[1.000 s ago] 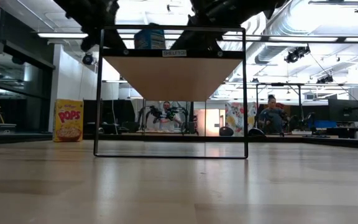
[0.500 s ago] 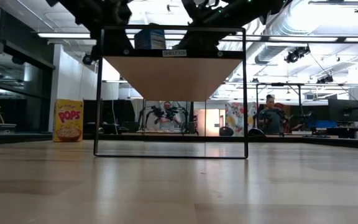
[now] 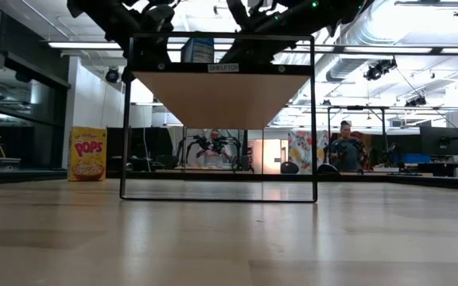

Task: Stack cereal on shelf
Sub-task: Put the left blue cereal on the shelf, then put the left yellow cereal on the shelf

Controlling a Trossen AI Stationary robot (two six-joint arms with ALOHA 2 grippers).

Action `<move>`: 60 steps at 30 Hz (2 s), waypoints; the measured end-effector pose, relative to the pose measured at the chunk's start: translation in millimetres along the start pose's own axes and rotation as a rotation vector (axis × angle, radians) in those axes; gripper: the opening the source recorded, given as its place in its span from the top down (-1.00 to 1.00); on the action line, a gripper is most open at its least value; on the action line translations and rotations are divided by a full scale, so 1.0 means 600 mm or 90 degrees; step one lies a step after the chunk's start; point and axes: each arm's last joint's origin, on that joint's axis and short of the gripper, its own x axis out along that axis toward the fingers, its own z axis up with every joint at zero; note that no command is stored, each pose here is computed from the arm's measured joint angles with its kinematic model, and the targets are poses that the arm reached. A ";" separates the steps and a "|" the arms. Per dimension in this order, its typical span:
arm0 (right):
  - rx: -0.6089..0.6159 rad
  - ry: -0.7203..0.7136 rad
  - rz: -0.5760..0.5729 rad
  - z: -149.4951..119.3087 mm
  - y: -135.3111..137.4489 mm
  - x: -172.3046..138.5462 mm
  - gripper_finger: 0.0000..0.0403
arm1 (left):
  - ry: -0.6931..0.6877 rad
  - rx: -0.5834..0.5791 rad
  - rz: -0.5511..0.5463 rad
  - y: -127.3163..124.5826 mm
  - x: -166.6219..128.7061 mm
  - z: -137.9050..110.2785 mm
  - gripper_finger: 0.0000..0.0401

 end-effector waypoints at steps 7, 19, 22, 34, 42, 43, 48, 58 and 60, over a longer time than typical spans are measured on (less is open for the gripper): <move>0.012 0.017 0.022 -0.007 0.005 0.003 1.00 | -0.014 0.004 0.014 0.014 0.001 0.008 1.00; 0.020 0.015 0.029 -0.014 0.016 0.000 1.00 | -0.067 0.012 -0.009 0.019 0.000 0.026 1.00; 0.020 0.015 0.029 -0.014 0.016 0.000 1.00 | -0.065 0.014 -0.008 0.019 0.000 0.026 1.00; -0.073 0.084 -0.034 0.031 -0.006 -0.085 1.00 | -0.097 -0.003 0.062 0.055 -0.129 0.008 1.00; -0.096 0.036 -0.093 0.078 -0.015 -0.189 1.00 | -0.240 -0.026 0.135 0.066 -0.216 -0.002 0.96; -0.094 0.020 -0.102 0.083 -0.016 -0.197 1.00 | -0.239 -0.029 0.145 0.069 -0.216 -0.002 0.93; -0.087 -0.008 -0.118 0.095 -0.022 -0.211 1.00 | -0.124 -0.026 0.200 0.094 -0.198 0.012 0.60; -0.094 0.044 -0.140 0.084 -0.032 -0.210 1.00 | 0.296 -0.043 0.356 0.176 -0.137 0.046 -0.21; -0.095 0.048 -0.142 0.083 -0.032 -0.210 1.00 | 0.373 -0.041 0.371 0.193 -0.120 0.041 -0.31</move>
